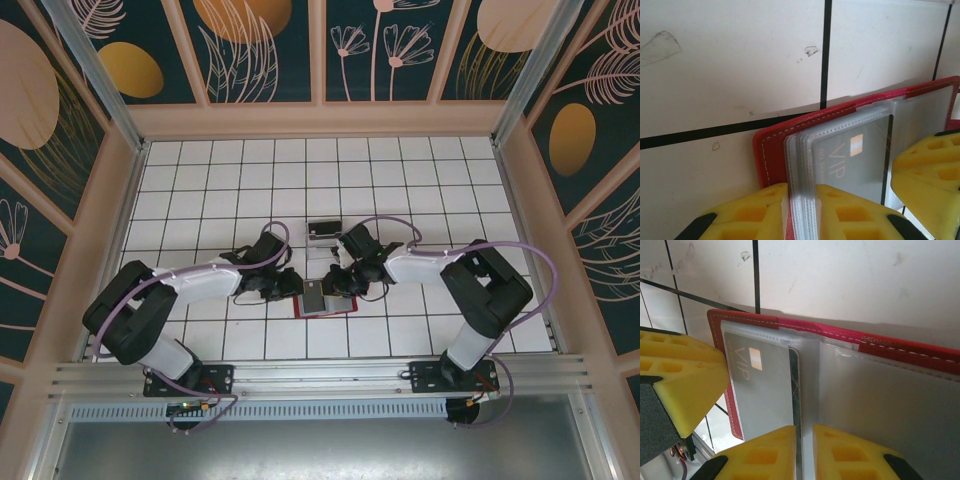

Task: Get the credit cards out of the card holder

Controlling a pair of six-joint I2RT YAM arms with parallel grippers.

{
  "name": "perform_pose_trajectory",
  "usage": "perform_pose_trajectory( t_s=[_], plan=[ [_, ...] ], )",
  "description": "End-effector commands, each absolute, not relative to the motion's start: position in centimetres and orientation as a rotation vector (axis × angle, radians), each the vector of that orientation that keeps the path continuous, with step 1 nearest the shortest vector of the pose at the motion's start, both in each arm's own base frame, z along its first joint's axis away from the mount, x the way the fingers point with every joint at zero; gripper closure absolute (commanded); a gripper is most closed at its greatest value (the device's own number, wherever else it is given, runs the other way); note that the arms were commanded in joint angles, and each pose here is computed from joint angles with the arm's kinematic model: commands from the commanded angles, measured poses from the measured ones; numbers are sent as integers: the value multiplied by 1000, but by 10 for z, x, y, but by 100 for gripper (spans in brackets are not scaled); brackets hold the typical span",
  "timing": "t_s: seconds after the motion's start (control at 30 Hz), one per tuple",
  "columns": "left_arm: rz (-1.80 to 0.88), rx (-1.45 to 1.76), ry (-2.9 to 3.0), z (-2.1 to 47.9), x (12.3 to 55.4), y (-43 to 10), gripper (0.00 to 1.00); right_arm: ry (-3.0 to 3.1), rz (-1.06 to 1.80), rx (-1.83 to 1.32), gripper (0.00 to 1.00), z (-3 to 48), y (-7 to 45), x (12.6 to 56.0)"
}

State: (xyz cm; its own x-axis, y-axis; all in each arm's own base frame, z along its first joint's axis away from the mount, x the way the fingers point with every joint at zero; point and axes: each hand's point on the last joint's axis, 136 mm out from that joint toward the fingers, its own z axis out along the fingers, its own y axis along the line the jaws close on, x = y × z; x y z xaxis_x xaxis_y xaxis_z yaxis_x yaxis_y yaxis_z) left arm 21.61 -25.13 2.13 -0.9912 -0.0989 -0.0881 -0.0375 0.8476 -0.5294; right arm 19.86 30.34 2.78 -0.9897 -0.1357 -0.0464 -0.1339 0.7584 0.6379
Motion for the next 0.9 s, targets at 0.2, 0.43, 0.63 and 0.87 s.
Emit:
perform_pose_trajectory(
  t_s=[0.2, 0.43, 0.63, 0.87],
  plan=[
    [-785, -104, 2947, 12, 214, -250, 78, -2916, -1066, 233, 83, 16, 302, 197],
    [-776, -98, 2962, 8, 213, -250, 78, -2912, -1053, 227, 83, 14, 302, 197],
    [-773, -93, 2966, 8, 212, -250, 78, -2907, -1023, 222, 80, 9, 302, 195],
    [-773, -90, 2965, 8, 211, -249, 78, -2938, -944, 212, 78, 5, 296, 195]
  ],
)
